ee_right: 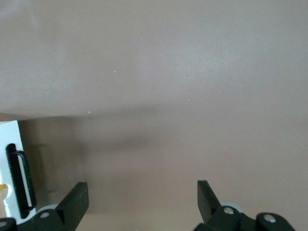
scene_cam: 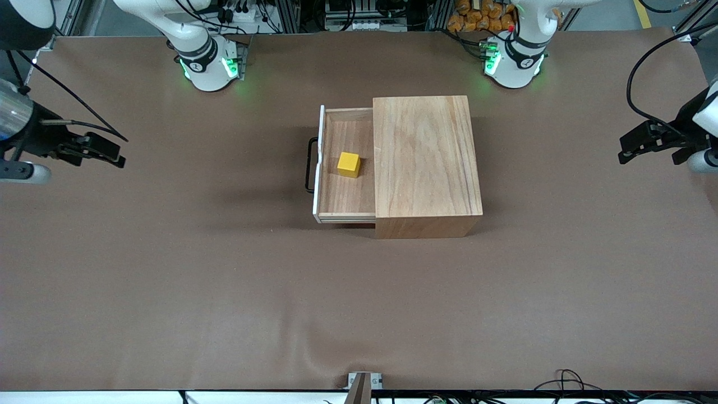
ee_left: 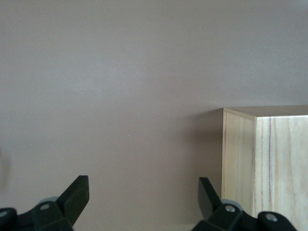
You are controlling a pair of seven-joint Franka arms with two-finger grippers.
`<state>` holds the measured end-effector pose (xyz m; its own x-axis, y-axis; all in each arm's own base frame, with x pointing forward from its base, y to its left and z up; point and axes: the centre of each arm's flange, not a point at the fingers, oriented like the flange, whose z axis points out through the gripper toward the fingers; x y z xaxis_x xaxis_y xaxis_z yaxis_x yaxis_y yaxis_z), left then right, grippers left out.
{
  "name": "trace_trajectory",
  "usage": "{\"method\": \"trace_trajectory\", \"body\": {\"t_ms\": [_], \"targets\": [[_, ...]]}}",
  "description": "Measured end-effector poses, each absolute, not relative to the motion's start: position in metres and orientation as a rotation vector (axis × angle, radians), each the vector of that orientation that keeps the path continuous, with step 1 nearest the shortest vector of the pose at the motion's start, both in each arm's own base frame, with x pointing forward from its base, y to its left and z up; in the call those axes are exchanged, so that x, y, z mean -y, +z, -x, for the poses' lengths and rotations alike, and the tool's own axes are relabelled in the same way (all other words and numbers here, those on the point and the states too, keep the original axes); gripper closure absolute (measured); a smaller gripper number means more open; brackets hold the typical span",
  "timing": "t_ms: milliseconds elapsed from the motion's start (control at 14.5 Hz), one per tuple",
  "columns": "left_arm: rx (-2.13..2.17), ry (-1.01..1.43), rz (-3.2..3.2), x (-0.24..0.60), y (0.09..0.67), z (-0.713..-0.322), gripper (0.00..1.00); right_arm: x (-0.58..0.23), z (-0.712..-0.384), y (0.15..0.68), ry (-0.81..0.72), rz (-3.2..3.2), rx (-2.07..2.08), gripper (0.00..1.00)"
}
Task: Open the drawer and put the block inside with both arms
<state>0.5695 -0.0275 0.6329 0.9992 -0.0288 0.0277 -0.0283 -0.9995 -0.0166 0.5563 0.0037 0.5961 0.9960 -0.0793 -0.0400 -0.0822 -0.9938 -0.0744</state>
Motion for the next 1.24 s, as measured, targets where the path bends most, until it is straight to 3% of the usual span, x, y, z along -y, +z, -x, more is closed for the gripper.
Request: {"method": "trace_trajectory", "body": {"t_ms": [619,1239], "targets": [[-0.045,-0.035,3.125,0.028,0.632,-0.569,0.00,0.029,-0.523,0.635,0.046,3.094,-0.108,0.00],[-0.046,-0.035,3.125,0.028,0.632,-0.569,0.00,0.047,-0.518,0.636,0.060,3.093,-0.126,0.00]]}}
